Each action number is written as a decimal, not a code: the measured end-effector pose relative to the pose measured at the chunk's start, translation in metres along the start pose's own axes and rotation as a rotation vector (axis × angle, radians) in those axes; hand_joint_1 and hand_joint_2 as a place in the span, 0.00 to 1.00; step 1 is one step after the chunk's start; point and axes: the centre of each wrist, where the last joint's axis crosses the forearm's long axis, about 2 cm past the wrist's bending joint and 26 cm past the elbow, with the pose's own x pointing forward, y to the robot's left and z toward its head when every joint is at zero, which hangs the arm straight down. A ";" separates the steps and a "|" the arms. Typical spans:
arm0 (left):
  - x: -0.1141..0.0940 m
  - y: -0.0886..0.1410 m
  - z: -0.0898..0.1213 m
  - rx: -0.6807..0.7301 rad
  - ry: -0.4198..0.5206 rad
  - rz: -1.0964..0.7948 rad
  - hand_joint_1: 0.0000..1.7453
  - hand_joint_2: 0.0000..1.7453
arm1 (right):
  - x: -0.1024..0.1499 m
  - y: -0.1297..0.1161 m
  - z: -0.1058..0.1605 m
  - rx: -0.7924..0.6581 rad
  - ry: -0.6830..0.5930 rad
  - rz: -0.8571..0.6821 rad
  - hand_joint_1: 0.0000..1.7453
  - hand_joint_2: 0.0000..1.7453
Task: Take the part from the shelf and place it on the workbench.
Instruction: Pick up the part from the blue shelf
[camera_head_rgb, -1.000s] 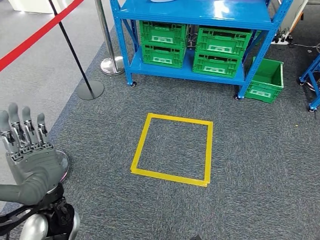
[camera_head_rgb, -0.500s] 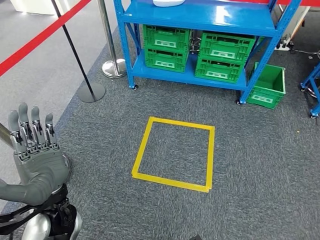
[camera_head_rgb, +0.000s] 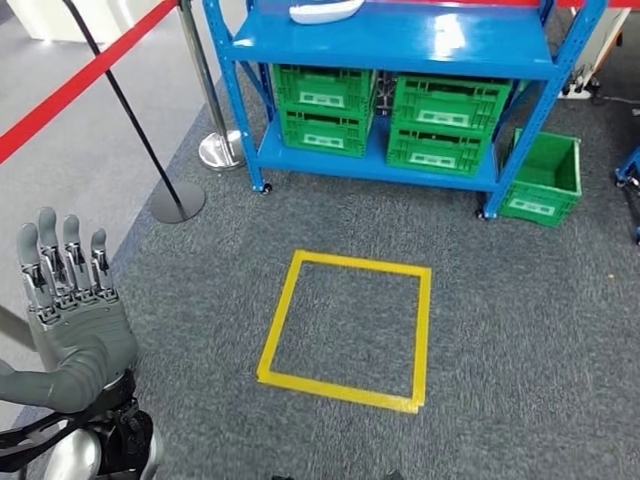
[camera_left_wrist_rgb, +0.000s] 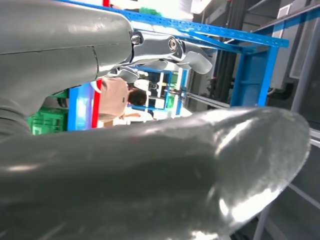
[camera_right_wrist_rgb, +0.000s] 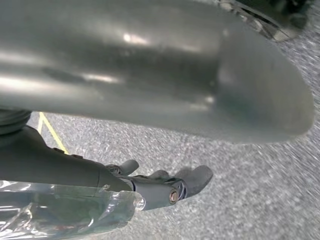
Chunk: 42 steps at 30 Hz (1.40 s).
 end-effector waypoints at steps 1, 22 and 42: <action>0.000 0.000 0.000 0.000 0.000 0.000 0.00 0.00 | 0.000 0.000 0.000 0.000 0.000 0.000 0.00 0.00; -0.002 -0.004 -0.001 0.044 0.000 0.004 0.00 0.00 | 0.002 -0.003 -0.001 -0.009 0.000 -0.002 0.00 0.00; -0.001 -0.006 0.000 0.026 0.000 -0.011 0.00 0.00 | 0.003 -0.004 -0.001 -0.007 -0.001 -0.001 0.00 0.00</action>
